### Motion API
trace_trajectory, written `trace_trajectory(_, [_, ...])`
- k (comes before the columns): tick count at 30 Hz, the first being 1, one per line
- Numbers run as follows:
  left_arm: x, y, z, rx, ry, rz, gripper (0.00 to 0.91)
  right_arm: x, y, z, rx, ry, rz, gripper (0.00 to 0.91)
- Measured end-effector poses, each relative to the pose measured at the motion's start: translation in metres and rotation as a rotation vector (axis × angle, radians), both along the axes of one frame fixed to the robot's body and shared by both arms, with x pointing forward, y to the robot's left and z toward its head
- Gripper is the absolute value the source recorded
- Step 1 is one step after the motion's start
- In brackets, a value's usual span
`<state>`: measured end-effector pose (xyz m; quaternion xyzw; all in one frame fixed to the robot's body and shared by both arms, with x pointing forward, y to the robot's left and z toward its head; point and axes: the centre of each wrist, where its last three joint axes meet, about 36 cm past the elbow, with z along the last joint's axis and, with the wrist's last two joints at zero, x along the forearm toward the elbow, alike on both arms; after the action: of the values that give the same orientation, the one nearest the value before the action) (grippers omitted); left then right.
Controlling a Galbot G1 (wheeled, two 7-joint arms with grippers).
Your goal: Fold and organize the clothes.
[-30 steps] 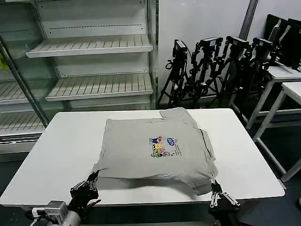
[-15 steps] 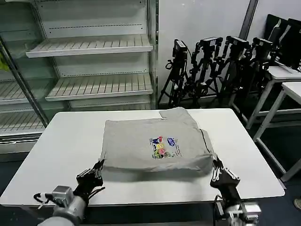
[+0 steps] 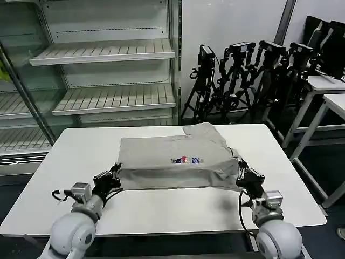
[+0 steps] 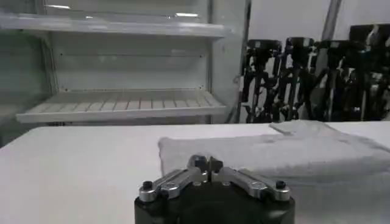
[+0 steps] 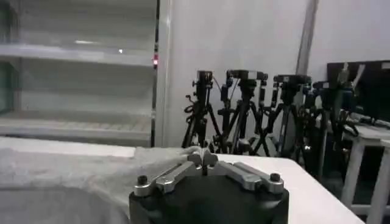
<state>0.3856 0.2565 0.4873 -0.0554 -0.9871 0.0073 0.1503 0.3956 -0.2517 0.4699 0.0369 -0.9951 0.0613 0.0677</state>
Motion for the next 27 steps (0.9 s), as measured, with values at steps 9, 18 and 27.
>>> trace_trajectory(9, [0.034, -0.003, -0.015, 0.029, 0.020, 0.008, 0.907, 0.024, 0.006, -0.021, -0.036, 0.070, -0.004, 0.907])
trace_trajectory(18, [0.038, -0.003, -0.023, 0.037, 0.035, 0.023, 0.907, 0.019, 0.010, -0.031, -0.034, 0.071, -0.014, 0.907])
trace_trajectory(27, [0.017, -0.001, -0.034, 0.020, 0.061, 0.053, 0.907, -0.005, 0.006, -0.033, -0.024, 0.058, -0.040, 0.907])
